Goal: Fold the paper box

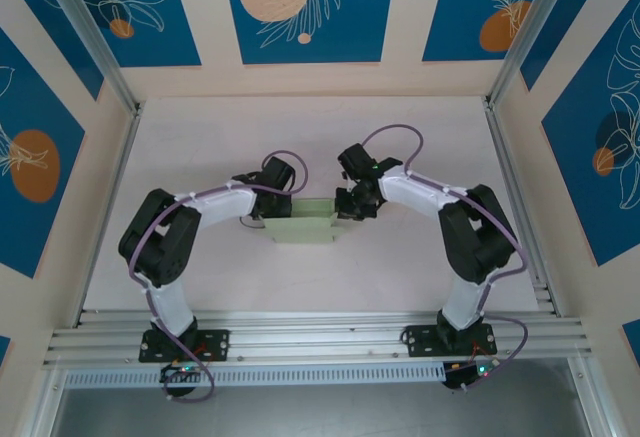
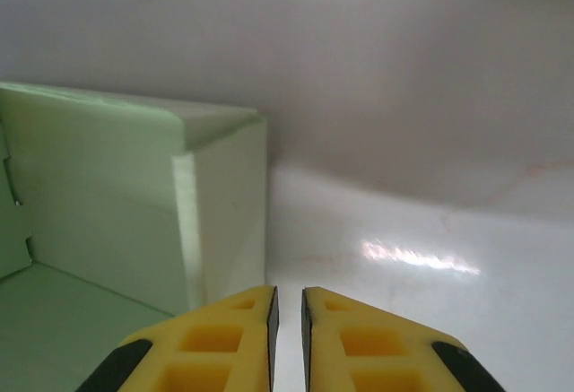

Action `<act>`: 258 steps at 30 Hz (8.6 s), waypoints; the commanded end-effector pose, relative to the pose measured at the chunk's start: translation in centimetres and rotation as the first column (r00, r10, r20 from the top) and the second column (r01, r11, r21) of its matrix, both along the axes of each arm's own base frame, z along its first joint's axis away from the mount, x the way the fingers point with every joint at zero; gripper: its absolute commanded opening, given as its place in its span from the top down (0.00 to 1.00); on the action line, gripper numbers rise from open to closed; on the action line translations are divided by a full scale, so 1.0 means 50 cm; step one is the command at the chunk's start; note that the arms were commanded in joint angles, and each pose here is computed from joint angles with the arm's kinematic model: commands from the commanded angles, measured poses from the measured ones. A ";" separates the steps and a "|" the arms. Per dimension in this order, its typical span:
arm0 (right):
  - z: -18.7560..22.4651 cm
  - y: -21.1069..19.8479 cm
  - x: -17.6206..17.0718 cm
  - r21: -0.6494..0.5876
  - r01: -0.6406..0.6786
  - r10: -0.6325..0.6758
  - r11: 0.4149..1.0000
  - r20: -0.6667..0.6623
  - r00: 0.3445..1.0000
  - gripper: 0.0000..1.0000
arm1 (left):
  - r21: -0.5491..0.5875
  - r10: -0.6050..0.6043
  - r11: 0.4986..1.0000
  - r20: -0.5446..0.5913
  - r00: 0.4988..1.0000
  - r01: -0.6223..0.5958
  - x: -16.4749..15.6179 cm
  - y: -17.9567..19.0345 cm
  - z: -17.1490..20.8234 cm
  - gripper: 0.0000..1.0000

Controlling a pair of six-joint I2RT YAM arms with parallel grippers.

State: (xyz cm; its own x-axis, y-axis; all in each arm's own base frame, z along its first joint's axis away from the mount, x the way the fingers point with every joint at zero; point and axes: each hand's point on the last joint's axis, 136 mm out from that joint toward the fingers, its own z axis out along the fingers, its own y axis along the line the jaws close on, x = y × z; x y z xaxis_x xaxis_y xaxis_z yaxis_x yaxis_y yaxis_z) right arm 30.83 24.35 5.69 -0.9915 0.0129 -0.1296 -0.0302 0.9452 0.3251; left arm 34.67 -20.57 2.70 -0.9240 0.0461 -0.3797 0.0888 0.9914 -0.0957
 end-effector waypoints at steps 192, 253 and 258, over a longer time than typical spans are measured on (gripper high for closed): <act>0.347 0.063 0.127 -0.127 -0.186 0.220 0.974 0.358 0.907 0.24 | -0.680 0.383 0.706 0.130 0.914 -0.199 0.022 0.216 0.099 0.56; 0.130 0.085 0.046 0.116 -0.246 0.138 0.962 0.574 0.807 0.94 | -0.524 0.538 0.745 0.105 0.836 -0.413 -0.122 0.066 -0.014 0.08; 0.169 0.079 0.073 -0.013 -0.347 0.269 0.938 0.658 0.703 1.00 | -0.472 0.534 0.784 0.185 0.825 -0.402 -0.151 0.128 0.035 0.00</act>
State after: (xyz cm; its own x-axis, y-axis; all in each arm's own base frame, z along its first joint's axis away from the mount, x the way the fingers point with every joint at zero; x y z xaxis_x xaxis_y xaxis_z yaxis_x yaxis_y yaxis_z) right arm 33.09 28.28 12.28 -0.7187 -0.1305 -0.6830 -0.4573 0.8286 0.3229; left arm 29.77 -16.59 6.02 -0.5782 -0.6487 -0.4949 -0.2507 0.7184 -0.6489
